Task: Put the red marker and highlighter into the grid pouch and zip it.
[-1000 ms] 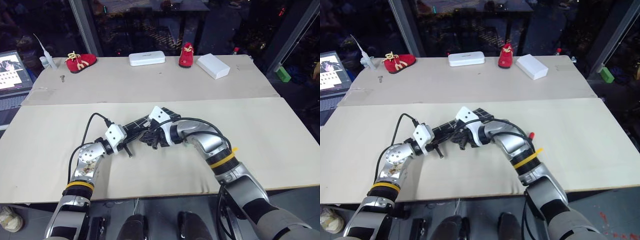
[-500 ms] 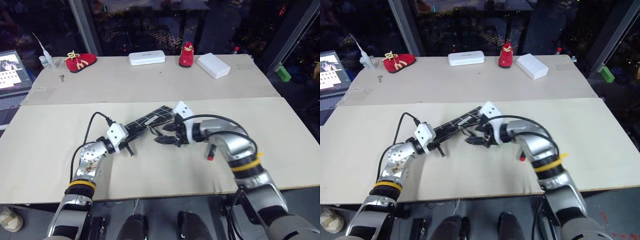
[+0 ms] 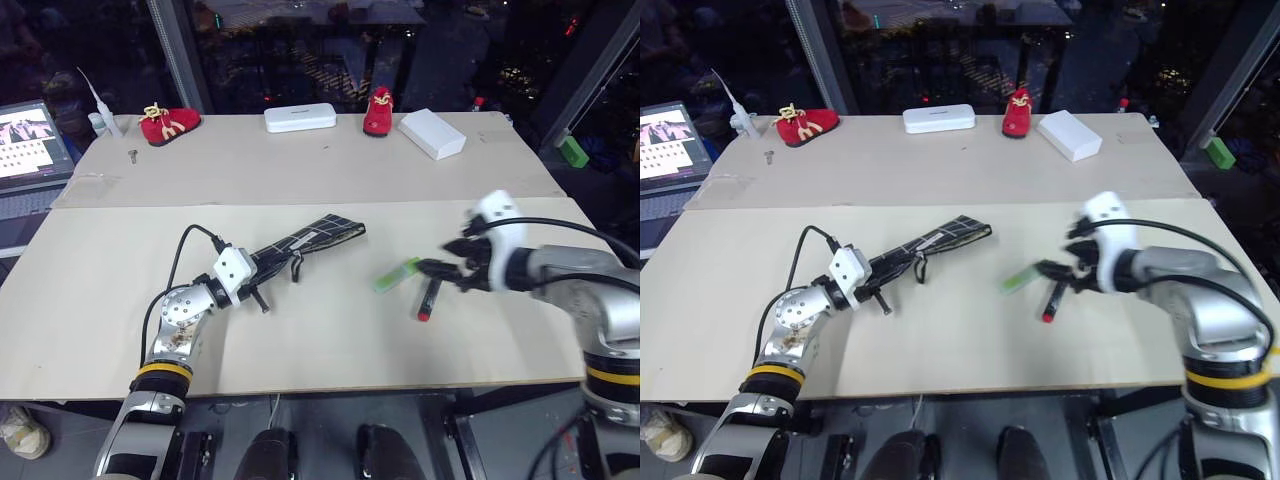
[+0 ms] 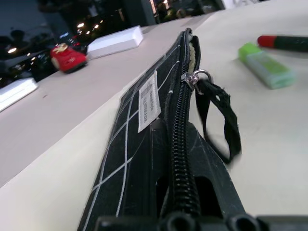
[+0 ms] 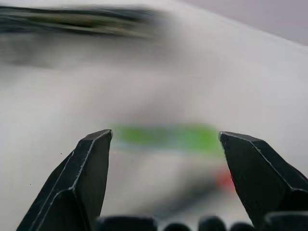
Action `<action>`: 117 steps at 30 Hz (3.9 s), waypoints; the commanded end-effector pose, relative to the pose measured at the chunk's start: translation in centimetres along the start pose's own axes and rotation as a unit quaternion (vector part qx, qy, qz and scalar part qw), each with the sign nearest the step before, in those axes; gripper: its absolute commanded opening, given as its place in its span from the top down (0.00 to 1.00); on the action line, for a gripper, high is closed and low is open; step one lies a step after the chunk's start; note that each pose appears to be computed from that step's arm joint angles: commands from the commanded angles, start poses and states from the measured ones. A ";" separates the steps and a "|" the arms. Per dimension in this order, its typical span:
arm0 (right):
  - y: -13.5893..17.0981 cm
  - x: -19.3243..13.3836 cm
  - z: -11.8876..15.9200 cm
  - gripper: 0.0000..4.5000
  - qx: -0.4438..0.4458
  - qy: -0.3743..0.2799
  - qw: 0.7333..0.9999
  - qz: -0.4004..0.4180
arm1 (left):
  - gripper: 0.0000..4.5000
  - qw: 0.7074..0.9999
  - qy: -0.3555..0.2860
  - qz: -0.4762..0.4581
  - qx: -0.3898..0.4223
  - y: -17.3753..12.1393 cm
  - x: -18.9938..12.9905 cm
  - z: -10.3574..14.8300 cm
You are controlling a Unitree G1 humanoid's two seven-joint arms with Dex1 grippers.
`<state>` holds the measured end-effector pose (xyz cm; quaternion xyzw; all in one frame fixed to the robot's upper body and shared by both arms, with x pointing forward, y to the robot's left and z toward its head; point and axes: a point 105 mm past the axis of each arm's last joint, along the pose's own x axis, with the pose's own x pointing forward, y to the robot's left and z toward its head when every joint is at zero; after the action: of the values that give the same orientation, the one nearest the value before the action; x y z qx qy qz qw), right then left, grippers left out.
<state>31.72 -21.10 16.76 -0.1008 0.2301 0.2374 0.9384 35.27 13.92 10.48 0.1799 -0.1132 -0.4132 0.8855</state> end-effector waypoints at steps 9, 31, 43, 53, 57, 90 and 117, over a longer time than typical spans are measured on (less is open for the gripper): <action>-0.1 0.9 -2.4 0.12 0.099 0.028 0.990 -0.097 | 1.00 1.000 -0.024 -0.008 0.010 0.0 1.2 1.3; 0.7 4.4 -6.7 0.18 0.127 0.094 0.981 -0.115 | 1.00 1.000 -0.026 0.009 0.003 -0.1 0.9 0.9; -1.9 3.6 -7.6 0.90 0.118 0.081 0.976 -0.166 | 1.00 1.000 -0.025 0.005 0.007 0.0 1.1 0.9; -1.6 2.4 2.8 0.90 -0.207 -0.093 0.965 -0.129 | 1.00 0.999 -0.023 -0.024 0.007 -0.6 1.4 0.9; 1.1 2.7 3.7 0.90 -0.345 -0.109 0.930 -0.068 | 1.00 0.999 -0.024 -0.032 0.006 -0.7 1.5 1.0; 9.8 11.4 5.3 0.90 -0.627 -0.136 0.765 0.061 | 1.00 0.998 -0.040 -0.054 0.002 -1.8 2.6 1.8; 9.1 9.5 9.7 0.40 -0.543 -0.259 0.792 0.106 | 1.00 0.998 -0.041 -0.042 0.008 -1.6 2.0 2.1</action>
<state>38.66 -4.95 15.38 -0.5465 -0.1402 0.4547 0.6891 34.75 11.17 10.69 0.1692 -0.1237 -0.4572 0.8643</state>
